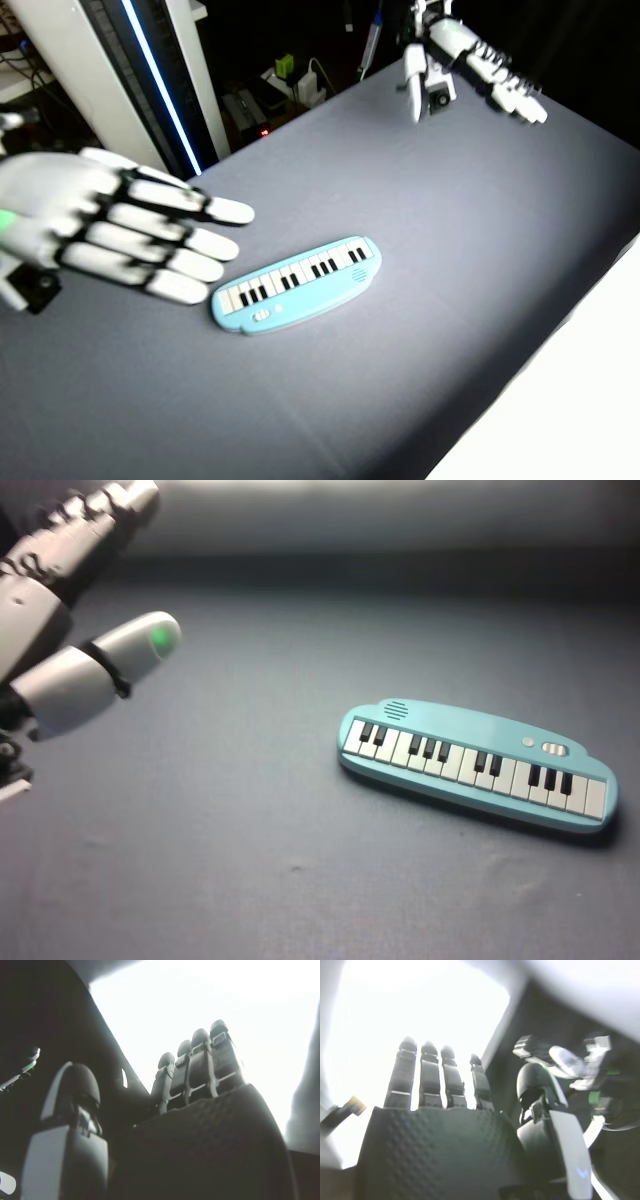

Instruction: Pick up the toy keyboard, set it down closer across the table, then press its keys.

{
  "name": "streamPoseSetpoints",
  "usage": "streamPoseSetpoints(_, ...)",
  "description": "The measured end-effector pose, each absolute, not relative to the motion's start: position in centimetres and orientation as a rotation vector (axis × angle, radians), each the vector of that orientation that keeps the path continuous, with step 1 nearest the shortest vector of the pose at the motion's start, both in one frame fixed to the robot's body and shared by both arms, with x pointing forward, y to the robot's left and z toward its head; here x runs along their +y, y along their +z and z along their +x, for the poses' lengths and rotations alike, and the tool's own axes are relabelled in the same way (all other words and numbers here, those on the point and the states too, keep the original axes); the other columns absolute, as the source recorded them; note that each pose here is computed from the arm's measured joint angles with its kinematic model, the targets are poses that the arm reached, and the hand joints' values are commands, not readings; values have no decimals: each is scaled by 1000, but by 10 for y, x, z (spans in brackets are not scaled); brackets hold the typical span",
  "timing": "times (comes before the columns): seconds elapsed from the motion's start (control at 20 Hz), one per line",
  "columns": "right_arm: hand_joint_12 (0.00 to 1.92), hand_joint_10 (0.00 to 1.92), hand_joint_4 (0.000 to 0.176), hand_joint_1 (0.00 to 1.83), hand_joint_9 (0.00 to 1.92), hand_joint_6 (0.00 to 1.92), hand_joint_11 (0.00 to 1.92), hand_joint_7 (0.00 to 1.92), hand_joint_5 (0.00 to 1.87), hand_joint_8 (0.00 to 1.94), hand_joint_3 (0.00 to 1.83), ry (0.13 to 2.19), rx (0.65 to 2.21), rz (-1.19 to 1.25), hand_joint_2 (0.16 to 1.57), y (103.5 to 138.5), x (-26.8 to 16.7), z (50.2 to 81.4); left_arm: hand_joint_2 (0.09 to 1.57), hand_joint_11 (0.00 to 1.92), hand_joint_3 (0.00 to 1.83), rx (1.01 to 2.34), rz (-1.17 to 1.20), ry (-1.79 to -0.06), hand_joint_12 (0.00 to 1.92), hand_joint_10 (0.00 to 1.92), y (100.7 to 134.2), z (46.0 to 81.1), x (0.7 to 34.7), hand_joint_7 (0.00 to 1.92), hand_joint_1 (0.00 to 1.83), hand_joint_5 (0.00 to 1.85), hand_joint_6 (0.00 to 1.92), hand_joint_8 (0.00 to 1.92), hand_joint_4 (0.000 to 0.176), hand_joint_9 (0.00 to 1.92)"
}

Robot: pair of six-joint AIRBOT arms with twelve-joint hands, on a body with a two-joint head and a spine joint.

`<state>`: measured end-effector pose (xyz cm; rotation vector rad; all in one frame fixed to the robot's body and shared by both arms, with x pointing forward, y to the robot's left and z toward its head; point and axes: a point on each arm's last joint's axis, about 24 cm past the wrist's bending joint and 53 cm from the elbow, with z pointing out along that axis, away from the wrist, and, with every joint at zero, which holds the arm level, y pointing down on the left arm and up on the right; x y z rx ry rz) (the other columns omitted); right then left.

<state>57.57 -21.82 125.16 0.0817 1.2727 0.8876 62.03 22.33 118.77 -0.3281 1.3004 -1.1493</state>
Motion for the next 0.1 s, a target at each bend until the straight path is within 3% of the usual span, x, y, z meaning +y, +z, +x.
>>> streamPoseSetpoints(0.1,0,0,71,108,0,0,0,0,0,0,0,916,1229,71,1374,1261,-220,568,1351,0,0,1226,-303,-1147,0,0,1207,610,231,0,27,0,0,0,151,0)
